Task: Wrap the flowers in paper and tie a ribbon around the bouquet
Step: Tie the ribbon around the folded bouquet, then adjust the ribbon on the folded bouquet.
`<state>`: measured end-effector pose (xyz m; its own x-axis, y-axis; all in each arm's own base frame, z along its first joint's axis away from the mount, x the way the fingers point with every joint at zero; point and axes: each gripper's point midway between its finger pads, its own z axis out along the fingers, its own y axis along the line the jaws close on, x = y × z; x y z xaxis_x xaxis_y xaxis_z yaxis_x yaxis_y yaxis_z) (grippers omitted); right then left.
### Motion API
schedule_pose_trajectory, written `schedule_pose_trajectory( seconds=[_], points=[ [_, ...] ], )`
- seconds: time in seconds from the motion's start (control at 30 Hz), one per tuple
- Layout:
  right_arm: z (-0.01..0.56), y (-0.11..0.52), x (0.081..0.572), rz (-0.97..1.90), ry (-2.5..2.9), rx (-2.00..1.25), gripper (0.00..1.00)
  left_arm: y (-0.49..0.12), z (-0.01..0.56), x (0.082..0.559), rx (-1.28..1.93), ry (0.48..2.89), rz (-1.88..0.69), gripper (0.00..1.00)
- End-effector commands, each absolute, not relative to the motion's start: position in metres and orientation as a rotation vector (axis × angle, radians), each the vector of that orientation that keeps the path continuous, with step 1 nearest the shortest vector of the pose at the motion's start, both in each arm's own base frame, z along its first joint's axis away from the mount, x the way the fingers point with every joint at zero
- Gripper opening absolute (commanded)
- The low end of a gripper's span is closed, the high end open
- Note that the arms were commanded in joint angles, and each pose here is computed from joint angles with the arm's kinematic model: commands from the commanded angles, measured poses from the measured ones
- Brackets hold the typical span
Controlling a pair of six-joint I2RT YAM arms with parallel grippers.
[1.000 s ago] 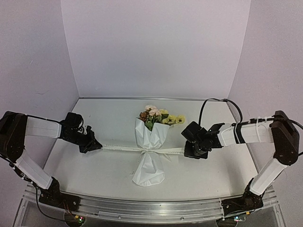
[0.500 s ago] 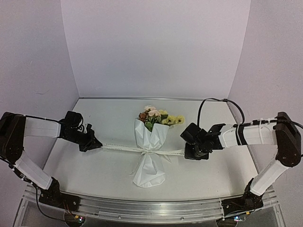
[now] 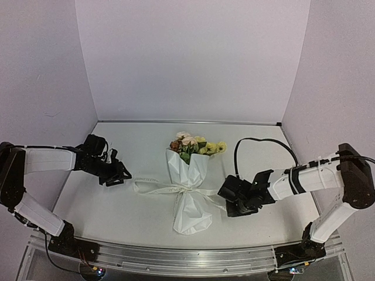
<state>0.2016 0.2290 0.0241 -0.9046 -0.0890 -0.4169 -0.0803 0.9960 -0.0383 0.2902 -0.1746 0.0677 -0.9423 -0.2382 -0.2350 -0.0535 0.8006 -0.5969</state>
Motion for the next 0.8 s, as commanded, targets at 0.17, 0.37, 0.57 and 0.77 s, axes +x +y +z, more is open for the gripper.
schedule_pose_trajectory(
  seconds=[0.17,0.37,0.57,0.77],
  points=[
    [0.071,0.266,0.188,0.321,2.57,-0.292,0.39,-0.192,0.131,0.291,-0.016,2.506,-0.861,0.54],
    [0.091,0.243,0.213,0.204,2.529,-0.209,0.44,-0.258,0.126,0.263,0.2,2.521,-0.971,0.48],
    [0.073,0.234,0.221,0.157,2.575,-0.131,0.45,-0.32,0.105,0.234,0.38,2.567,-1.007,0.47],
    [0.065,0.231,0.213,0.207,2.603,-0.095,0.35,-0.367,0.082,0.232,0.493,2.583,-1.02,0.48]
  ],
)
